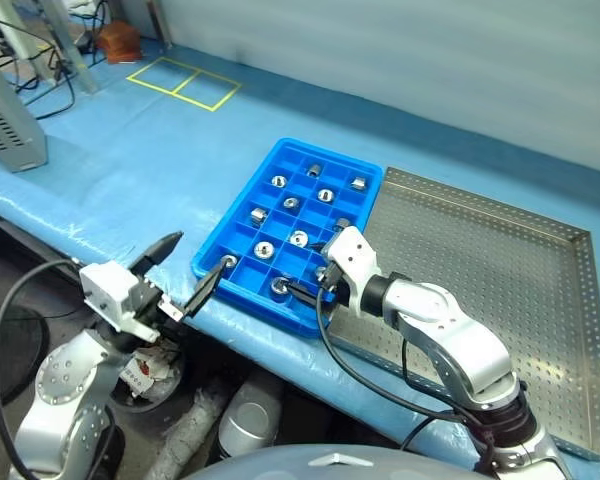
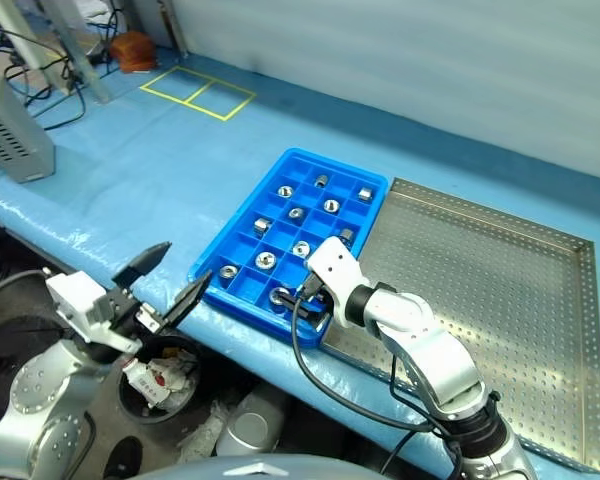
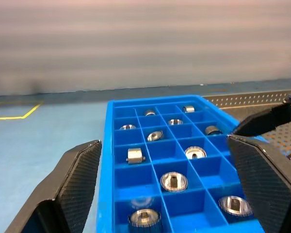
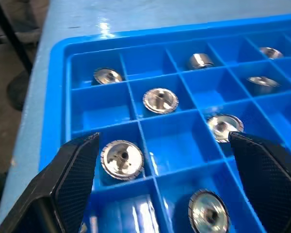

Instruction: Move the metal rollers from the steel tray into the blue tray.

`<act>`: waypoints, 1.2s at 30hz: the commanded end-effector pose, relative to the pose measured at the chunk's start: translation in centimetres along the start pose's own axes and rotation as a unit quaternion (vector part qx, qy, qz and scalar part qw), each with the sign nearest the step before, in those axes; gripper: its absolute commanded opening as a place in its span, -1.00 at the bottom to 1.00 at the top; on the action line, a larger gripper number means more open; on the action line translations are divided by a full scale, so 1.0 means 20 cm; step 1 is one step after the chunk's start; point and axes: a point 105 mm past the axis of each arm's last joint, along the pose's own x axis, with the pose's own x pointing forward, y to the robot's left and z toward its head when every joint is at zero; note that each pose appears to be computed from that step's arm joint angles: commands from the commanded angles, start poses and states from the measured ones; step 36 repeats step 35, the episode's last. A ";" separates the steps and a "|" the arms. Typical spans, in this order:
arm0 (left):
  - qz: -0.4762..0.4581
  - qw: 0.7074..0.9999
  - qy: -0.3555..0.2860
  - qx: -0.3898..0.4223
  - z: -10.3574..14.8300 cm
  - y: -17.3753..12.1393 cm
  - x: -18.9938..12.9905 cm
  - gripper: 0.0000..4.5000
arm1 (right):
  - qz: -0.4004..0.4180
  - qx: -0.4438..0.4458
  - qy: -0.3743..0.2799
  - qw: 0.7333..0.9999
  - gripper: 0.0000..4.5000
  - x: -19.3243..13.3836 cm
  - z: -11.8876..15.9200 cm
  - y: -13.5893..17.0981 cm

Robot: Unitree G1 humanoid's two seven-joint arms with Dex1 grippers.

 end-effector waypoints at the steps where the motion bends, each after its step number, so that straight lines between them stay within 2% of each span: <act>1: -0.008 1.000 -0.012 0.019 0.06 0.01 0.10 1.00 | -0.038 -0.014 -0.025 0.999 0.99 -0.06 0.06 -0.03; 8: -0.055 0.998 -0.020 0.016 0.08 -0.03 0.28 1.00 | -0.099 -0.008 -0.025 0.995 0.99 -0.14 0.05 -0.08; 11: -0.074 0.997 -0.002 0.023 0.04 -0.05 0.32 1.00 | -0.126 -0.002 -0.023 0.992 0.99 -0.17 0.03 -0.10; 15: -0.054 0.997 0.040 0.022 -0.04 -0.03 0.39 1.00 | -0.202 0.014 -0.009 0.979 0.99 -0.24 -0.03 -0.18; 20: -0.019 0.996 0.075 0.043 -0.13 0.03 0.46 1.00 | -0.232 0.048 -0.002 0.972 0.99 -0.28 -0.09 -0.21; 22: -0.008 0.996 0.088 0.022 -0.16 0.03 0.48 1.00 | -0.239 0.059 -0.015 0.969 0.99 -0.30 -0.09 -0.21; 26: 0.018 0.994 0.108 0.003 -0.22 0.03 0.49 1.00 | -0.248 0.070 -0.032 0.966 0.99 -0.31 -0.07 -0.23; 36: 0.021 0.996 0.091 0.014 -0.21 0.03 0.45 1.00 | -0.264 0.068 -0.046 0.961 0.99 -0.32 -0.05 -0.25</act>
